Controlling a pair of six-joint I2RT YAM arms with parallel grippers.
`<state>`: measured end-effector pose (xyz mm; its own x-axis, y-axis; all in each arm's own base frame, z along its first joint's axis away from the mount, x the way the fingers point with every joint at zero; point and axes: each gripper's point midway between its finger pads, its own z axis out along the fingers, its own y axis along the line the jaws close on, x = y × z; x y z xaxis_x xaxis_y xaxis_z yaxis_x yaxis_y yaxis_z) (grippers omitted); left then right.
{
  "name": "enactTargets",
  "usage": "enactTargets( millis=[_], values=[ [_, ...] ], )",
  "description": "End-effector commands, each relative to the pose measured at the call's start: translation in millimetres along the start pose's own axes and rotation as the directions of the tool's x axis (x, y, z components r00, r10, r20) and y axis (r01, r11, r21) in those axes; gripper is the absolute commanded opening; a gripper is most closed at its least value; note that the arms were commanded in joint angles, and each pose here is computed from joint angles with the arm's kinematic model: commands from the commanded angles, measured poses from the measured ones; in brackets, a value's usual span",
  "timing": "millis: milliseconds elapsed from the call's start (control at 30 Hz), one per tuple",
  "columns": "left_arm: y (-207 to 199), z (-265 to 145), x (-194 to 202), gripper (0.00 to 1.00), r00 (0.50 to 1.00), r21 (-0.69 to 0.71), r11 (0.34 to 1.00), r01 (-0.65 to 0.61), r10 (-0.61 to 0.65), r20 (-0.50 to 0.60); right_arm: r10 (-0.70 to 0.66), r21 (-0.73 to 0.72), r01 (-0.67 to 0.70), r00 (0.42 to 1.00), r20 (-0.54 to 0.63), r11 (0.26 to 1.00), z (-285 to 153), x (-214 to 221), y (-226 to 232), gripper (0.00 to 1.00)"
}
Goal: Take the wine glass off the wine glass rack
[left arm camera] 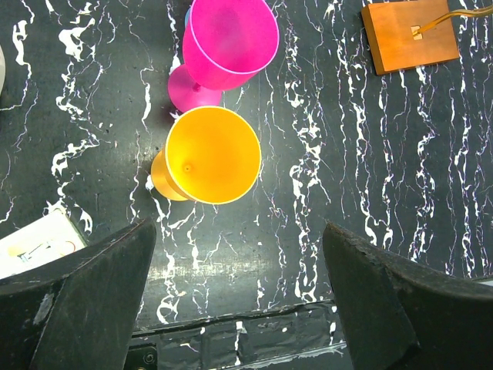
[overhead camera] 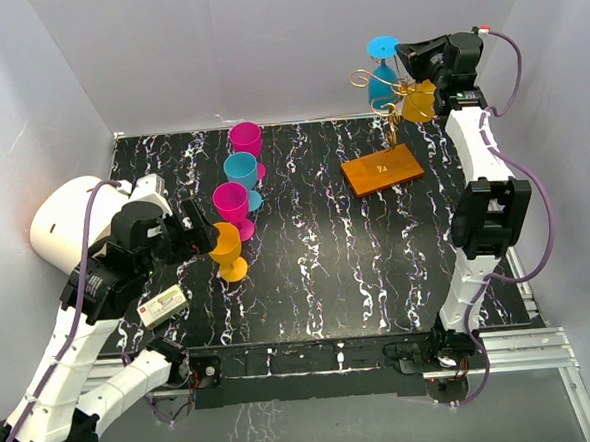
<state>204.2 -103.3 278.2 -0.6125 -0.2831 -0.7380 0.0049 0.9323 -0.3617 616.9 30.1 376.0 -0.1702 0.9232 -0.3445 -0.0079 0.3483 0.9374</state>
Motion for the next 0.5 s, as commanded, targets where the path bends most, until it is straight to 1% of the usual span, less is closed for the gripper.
enactTargets(
  millis=[0, 200, 467],
  values=[
    [-3, -8, -7, 0.88, 1.0, 0.014, 1.0, 0.002, -0.002, 0.02, -0.02, -0.118, 0.031, 0.996, 0.09, 0.992, -26, -29, 52, 0.0],
    [-3, -11, -6, 0.88, 1.0, 0.019, 1.0, 0.01, -0.011, 0.022, -0.019, -0.125, 0.03, 0.996, 0.087, 0.992, -36, -30, 54, 0.0],
    [-2, -13, -4, 0.88, 1.0, 0.025, 0.999, 0.021, -0.021, 0.022, -0.047, -0.167, 0.053, 0.998, 0.035, 0.985, -59, -17, 67, 0.0]
  ],
)
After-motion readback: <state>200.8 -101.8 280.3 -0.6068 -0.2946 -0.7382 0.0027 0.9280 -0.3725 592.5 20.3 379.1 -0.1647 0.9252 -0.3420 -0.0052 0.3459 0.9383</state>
